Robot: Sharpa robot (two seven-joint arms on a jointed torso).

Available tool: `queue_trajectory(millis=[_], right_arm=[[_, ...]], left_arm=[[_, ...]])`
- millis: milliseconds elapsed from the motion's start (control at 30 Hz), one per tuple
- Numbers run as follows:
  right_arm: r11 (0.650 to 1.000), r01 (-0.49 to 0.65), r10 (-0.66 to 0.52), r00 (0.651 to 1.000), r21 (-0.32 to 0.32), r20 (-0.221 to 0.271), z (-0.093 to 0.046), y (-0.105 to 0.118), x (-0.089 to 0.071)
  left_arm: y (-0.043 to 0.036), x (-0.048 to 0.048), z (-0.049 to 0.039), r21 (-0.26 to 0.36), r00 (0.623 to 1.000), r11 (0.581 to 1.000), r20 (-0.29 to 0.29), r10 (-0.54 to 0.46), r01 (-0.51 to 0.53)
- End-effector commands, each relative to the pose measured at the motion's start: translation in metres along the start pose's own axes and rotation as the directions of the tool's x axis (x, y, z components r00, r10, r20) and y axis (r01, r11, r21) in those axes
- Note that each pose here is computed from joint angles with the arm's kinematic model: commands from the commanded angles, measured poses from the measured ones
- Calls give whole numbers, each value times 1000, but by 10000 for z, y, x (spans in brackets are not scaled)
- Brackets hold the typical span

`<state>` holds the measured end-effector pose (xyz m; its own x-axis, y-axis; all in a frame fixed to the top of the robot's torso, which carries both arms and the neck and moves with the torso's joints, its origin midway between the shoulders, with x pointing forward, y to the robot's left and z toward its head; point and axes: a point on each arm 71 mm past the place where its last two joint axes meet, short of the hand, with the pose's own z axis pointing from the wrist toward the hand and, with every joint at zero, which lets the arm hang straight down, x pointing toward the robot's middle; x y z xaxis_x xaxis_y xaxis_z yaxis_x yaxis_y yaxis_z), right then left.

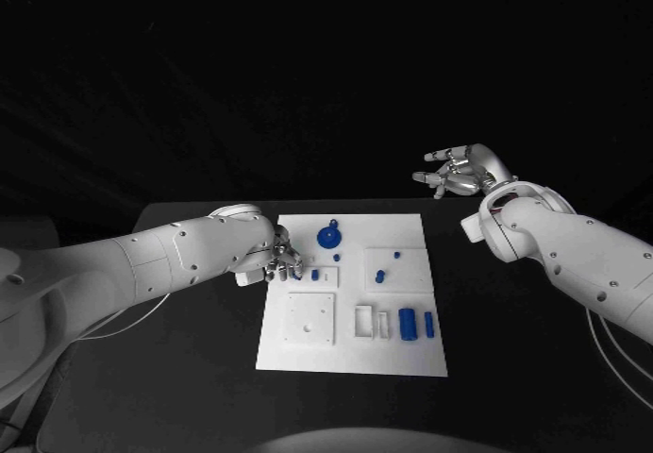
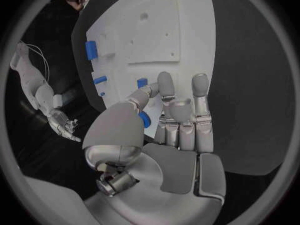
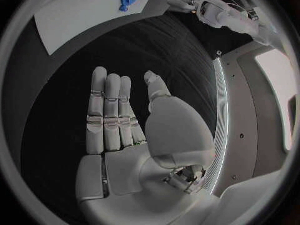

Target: Assemble the parts on the task board

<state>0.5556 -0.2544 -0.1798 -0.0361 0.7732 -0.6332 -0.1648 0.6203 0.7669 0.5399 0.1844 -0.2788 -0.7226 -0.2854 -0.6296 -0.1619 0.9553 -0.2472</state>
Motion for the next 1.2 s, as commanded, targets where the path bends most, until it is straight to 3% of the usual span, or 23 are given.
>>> queue_trajectory(millis=[33,500,1200], right_arm=[[1000,-4,4,1000,-5,-9,4,7,8],[1000,-5,5,1000,-4,-14,6,11,20],[1000,-6,6,1000,-7,-18,8,17,31]], left_arm=[[-21,81,19,-10,998,1000,-60,17,-17],[-111,138,35,-9,995,999,-96,40,-41],[-115,100,51,-8,999,999,-10,37,-37]])
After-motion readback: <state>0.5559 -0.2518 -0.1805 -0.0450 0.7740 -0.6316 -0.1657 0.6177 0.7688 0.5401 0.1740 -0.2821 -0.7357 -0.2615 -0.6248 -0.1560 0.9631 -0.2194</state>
